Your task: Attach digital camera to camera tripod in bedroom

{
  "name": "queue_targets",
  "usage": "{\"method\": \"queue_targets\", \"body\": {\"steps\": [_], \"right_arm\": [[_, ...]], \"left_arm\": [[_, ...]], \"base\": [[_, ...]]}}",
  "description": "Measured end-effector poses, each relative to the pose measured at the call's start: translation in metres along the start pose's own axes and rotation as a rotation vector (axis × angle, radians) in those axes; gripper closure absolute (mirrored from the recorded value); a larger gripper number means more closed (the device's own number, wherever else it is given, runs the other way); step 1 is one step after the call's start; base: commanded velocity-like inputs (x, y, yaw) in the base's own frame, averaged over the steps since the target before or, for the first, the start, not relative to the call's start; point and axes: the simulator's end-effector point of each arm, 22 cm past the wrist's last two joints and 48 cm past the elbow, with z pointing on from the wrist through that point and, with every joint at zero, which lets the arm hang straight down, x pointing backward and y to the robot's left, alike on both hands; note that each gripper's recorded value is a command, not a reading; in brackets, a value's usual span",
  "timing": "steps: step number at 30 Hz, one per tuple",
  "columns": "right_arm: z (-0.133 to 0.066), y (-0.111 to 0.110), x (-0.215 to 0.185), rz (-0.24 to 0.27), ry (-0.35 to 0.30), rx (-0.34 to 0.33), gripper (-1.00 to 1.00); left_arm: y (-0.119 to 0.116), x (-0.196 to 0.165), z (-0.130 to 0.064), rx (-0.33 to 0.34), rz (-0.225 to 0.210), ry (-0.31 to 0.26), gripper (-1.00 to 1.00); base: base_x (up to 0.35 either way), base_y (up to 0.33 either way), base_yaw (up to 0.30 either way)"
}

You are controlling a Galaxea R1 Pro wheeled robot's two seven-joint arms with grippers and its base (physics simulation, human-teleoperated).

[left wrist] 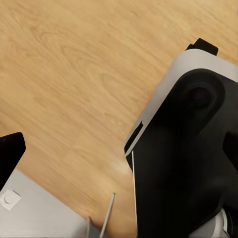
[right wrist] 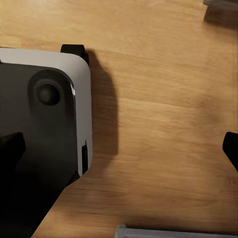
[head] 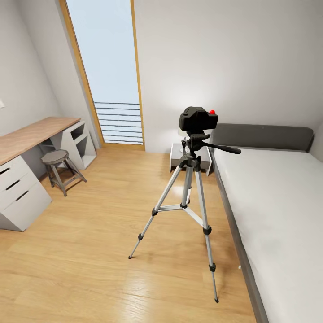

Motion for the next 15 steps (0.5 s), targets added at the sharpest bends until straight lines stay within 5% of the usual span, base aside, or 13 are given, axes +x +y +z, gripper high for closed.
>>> {"method": "queue_targets", "body": {"steps": [15], "right_arm": [[-0.0005, -0.0033, 0.0002, 0.0, -0.001, 0.004, -1.0]], "left_arm": [[-0.0006, 0.0125, 0.0007, 0.001, 0.005, 0.015, -1.0]], "base": [[0.0, 0.0, 0.0]]}}
